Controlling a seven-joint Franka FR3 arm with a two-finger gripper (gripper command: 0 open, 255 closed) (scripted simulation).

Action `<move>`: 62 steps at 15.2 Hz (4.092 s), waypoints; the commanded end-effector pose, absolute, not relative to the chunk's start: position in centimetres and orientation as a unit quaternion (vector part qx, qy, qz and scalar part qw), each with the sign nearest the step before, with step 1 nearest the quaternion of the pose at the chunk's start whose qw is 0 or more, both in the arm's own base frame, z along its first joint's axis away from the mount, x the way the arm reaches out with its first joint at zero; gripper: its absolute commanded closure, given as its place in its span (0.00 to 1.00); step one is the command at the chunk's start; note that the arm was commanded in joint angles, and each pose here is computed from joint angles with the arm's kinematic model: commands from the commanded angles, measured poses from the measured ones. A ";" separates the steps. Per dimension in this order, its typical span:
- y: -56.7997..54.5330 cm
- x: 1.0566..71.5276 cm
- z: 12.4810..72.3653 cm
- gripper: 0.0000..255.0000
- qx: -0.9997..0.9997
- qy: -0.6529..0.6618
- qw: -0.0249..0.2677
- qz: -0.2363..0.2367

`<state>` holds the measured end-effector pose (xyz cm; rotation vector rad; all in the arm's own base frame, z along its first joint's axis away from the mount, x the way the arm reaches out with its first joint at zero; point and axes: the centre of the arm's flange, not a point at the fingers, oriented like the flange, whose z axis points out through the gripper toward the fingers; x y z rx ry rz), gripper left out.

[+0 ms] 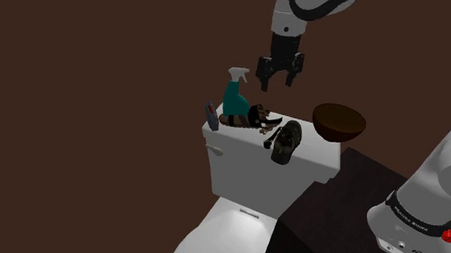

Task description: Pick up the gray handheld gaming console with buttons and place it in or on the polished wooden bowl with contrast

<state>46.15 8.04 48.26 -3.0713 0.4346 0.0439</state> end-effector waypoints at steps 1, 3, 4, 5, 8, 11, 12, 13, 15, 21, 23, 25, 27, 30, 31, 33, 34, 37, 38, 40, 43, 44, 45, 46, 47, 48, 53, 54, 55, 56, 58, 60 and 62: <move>9.3 47.9 47.0 0.00 -0.989 0.144 0.018 0.012; 10.5 49.9 45.7 0.00 -0.989 0.148 0.017 0.010; 11.1 50.9 45.1 0.00 -0.988 0.150 0.016 0.009; 11.7 51.8 44.4 0.00 -0.988 0.152 0.015 0.009; 13.4 54.8 42.5 0.00 -0.987 0.158 0.012 0.006; 15.1 57.8 40.6 0.00 -0.986 0.164 0.010 0.004; 15.6 58.8 40.0 0.00 -0.986 0.166 0.009 0.003; 16.2 59.9 39.3 0.00 -0.986 0.168 0.008 0.002; 17.3 61.9 38.0 0.00 -0.985 0.172 0.006 0.000; 19.6 66.5 34.6 0.00 -0.983 0.181 0.002 -0.004; 19.6 66.6 33.6 0.00 -0.983 0.181 0.002 -0.004; 19.6 66.6 32.5 0.00 -0.983 0.181 0.002 -0.004; 19.6 66.6 31.4 0.00 -0.983 0.181 0.002 -0.004; 19.6 66.6 31.1 0.00 -0.983 0.181 0.002 -0.004; 19.6 66.6 31.1 0.00 -0.983 0.181 0.002 -0.004; 19.6 66.6 31.1 0.00 -0.983 0.181 0.002 -0.004; 19.6 66.6 31.1 0.00 -0.983 0.181 0.002 -0.004; 19.4 66.4 31.1 1.00 -0.983 0.181 0.003 -0.004; 19.4 66.4 31.0 1.00 -0.983 0.181 0.003 -0.004; 19.4 66.2 31.1 1.00 -0.983 0.181 0.003 -0.004; 19.4 66.1 31.2 1.00 -0.983 0.181 0.003 -0.004; 19.4 66.2 31.2 1.00 -0.983 0.181 0.003 -0.004; 19.6 66.6 31.1 1.00 -0.983 0.181 0.002 -0.004; 19.6 66.6 31.7 1.00 -0.983 0.181 0.002 -0.004; 19.6 66.6 32.2 1.00 -0.983 0.181 0.002 -0.004; 19.6 66.6 32.7 1.00 -0.983 0.181 0.002 -0.004; 19.6 66.6 35.4 1.00 -0.983 0.181 0.002 -0.004; 19.6 66.6 35.9 1.00 -0.983 0.181 0.002 -0.004; 19.6 66.6 36.4 1.00 -0.983 0.181 0.002 -0.004; 19.6 66.6 36.9 1.00 -0.983 0.181 0.002 -0.004; 19.6 66.6 38.0 1.00 -0.983 0.181 0.002 -0.004; 19.6 66.6 39.1 1.00 -0.983 0.181 0.002 -0.004; 19.6 66.6 40.1 1.00 -0.983 0.181 0.002 -0.004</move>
